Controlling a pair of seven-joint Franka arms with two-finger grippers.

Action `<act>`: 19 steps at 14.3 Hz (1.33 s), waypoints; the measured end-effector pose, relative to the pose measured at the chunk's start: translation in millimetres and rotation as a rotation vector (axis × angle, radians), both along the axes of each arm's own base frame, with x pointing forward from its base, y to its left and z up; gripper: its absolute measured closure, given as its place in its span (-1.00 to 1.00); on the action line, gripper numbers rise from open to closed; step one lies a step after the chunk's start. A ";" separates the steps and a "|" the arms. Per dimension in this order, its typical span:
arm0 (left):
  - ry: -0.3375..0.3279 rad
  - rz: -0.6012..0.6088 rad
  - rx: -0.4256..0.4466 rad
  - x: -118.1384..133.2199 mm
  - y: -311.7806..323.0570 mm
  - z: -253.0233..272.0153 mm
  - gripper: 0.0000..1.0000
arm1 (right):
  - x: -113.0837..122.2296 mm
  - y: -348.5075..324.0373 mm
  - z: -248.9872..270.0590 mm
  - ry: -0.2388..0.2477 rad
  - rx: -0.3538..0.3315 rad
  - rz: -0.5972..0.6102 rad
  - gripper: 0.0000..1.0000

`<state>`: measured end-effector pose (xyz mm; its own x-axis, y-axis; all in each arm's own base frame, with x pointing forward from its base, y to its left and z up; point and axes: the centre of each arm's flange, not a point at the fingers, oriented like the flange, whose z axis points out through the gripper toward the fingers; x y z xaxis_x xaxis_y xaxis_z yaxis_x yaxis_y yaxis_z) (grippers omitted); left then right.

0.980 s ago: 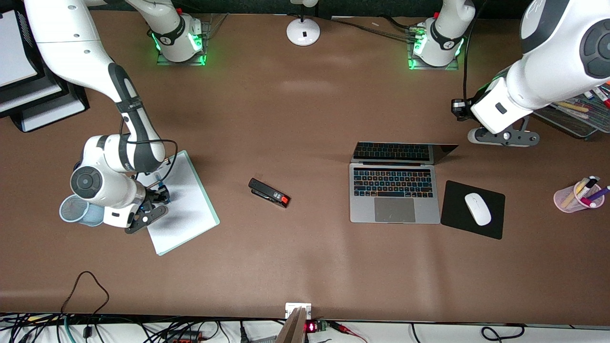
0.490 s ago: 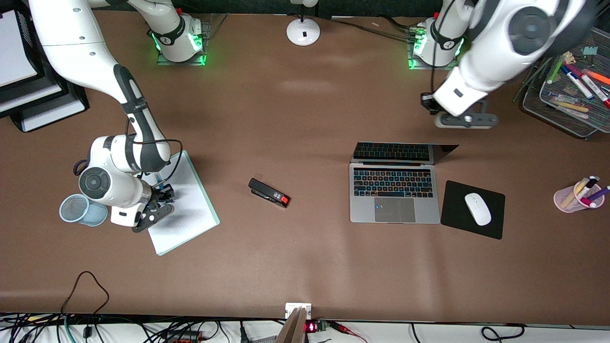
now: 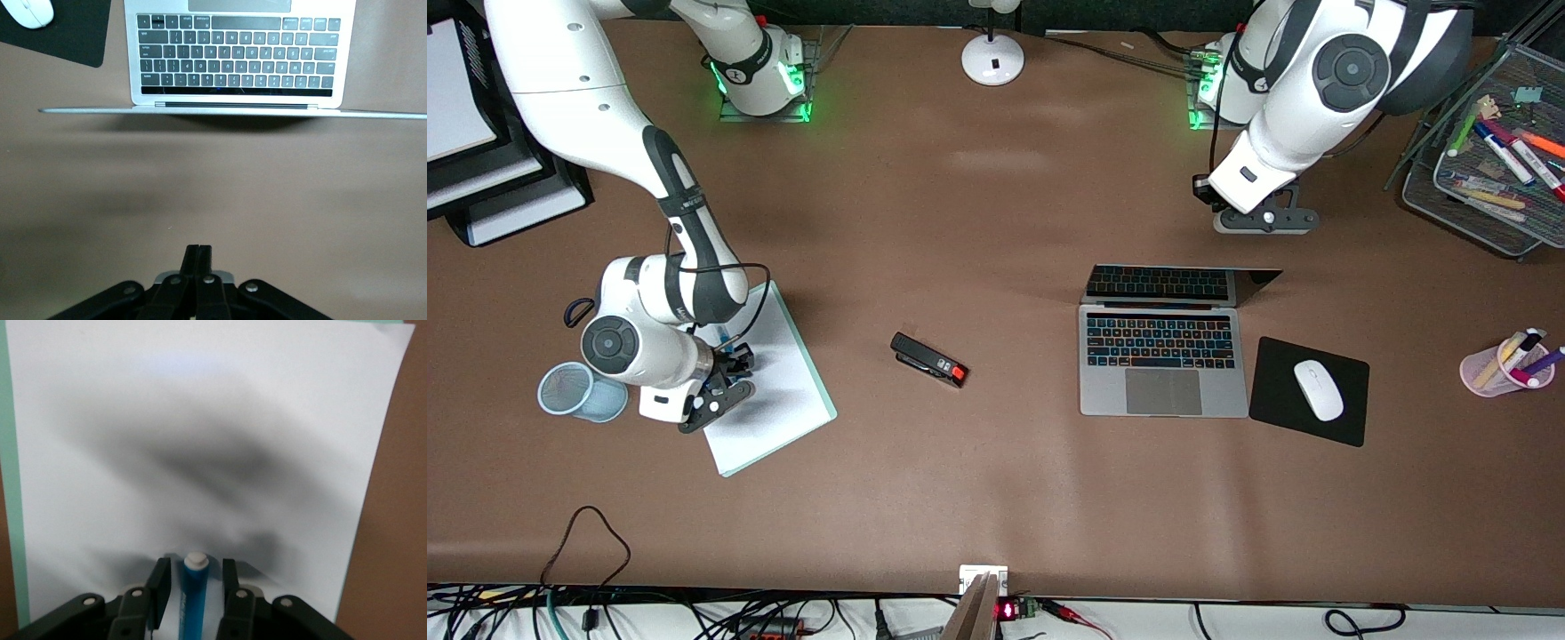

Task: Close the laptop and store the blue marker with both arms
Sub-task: 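Lift the marker with the right gripper while the left gripper reaches the laptop lid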

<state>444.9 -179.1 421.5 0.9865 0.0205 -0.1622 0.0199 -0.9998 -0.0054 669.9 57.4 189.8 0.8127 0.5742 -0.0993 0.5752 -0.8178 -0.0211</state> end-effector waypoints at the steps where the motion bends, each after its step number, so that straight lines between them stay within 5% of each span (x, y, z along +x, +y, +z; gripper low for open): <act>1: -0.005 -0.003 0.001 -3.2 -1.0 -3.7 0.93 | -0.2 0.0 -1.0 0.002 0.000 0.000 0.22; 7: -0.119 -0.017 -0.029 -5.9 -9.7 -40.2 0.93 | -0.9 -0.3 -5.9 0.006 -0.001 0.000 0.43; 12: -0.228 -0.001 -0.095 19.0 -16.1 -84.3 0.94 | 0.5 -0.3 -4.6 0.000 0.000 -0.001 0.65; 19: -0.327 0.027 -0.151 51.1 -11.3 -107.5 0.98 | 25.2 -6.2 88.7 -0.152 0.016 0.067 0.65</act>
